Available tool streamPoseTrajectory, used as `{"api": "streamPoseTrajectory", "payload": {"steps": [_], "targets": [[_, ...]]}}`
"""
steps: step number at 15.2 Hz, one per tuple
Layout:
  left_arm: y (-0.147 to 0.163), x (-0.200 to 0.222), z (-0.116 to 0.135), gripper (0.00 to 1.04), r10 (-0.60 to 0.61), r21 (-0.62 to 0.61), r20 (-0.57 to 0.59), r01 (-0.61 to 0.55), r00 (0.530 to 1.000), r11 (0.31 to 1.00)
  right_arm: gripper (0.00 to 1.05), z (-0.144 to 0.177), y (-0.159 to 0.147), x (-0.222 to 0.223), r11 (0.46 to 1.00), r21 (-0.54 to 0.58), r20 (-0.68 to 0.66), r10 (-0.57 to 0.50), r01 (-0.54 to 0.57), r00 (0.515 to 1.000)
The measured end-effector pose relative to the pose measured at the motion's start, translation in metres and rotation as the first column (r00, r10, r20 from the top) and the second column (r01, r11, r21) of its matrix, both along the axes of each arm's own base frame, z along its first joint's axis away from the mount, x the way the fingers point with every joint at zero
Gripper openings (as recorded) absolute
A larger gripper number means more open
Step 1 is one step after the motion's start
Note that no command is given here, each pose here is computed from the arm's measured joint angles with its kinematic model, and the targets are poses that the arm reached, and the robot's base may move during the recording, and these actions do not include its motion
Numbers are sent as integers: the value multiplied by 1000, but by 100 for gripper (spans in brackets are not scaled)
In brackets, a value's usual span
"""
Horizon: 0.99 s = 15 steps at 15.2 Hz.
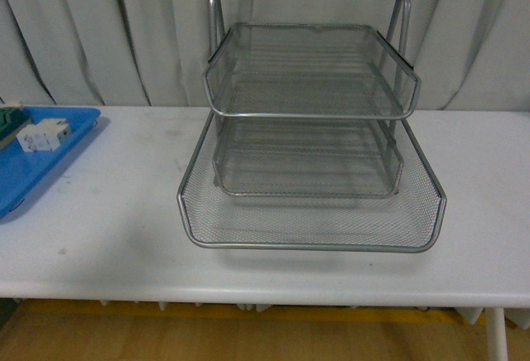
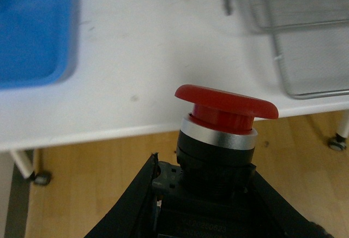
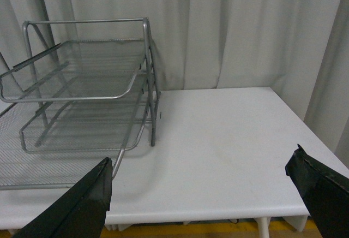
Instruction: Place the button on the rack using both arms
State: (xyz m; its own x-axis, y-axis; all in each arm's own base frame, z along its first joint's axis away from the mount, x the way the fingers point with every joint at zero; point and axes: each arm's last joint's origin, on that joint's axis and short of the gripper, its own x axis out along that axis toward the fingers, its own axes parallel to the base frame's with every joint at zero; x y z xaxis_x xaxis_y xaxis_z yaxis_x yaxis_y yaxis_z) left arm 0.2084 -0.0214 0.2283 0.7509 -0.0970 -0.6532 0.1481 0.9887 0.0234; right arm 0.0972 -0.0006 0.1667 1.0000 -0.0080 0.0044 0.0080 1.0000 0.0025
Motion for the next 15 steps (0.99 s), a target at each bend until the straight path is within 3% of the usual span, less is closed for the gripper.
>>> {"api": "streamPoseTrajectory", "payload": {"steps": [4, 8, 12, 13, 15], "targets": [[-88, 65, 19, 36, -282, 4, 42, 283, 958, 959, 98, 0, 0, 0, 1000, 0, 0, 0, 0, 1000], [-160, 135, -5, 36, -414, 87, -21, 414, 910, 906, 98, 0, 0, 0, 1000, 0, 0, 0, 0, 1000], [-200, 161, -44, 36, -493, 153, -116, 506, 862, 849, 98, 0, 0, 0, 1000, 0, -1, 0, 0, 1000], [-201, 164, -53, 42, -493, 164, -133, 509, 860, 845, 98, 0, 0, 0, 1000, 0, 0, 0, 0, 1000], [-198, 174, -67, 64, -465, 196, -150, 488, 872, 851, 98, 0, 0, 0, 1000, 0, 0, 0, 0, 1000]]}}
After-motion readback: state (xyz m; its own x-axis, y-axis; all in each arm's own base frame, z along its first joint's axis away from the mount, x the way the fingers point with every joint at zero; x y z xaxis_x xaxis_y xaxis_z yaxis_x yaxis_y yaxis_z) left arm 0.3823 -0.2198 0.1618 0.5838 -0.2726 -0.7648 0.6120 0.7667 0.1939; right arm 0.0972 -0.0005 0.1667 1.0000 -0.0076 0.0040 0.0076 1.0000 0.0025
